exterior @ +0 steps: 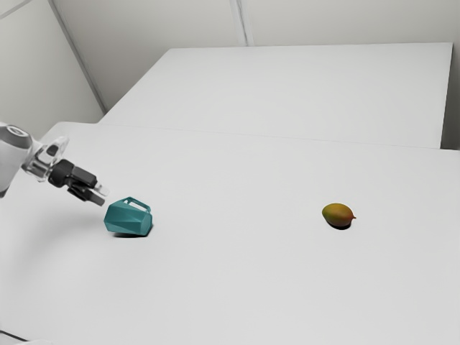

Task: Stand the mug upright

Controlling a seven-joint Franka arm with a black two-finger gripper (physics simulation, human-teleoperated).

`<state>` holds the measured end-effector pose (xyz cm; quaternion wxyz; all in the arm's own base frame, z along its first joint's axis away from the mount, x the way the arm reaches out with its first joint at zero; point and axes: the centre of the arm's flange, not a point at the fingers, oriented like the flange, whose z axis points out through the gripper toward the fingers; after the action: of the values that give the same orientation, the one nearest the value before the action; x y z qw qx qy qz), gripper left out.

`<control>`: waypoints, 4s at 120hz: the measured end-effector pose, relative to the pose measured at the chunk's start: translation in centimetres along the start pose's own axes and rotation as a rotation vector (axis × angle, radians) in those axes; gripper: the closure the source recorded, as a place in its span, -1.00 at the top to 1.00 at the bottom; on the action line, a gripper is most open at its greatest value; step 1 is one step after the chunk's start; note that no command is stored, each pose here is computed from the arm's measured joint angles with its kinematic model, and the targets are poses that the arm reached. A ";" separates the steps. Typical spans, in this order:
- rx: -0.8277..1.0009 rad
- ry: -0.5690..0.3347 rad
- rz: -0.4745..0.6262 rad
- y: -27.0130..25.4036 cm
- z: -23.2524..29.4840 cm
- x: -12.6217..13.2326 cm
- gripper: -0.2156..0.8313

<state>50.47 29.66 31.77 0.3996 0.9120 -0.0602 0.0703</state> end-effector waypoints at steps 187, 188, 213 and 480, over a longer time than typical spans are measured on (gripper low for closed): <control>-0.234 -0.016 0.186 1.2 5.3 0.3 -0.89; -0.230 -0.017 0.190 1.4 5.3 0.3 -0.89; -0.060 -0.076 0.320 7.2 6.4 2.7 -0.90; 0.834 -0.109 0.262 34.1 7.8 9.1 0.57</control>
<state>54.40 0.43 52.76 -0.0188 0.9823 -0.1630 0.0903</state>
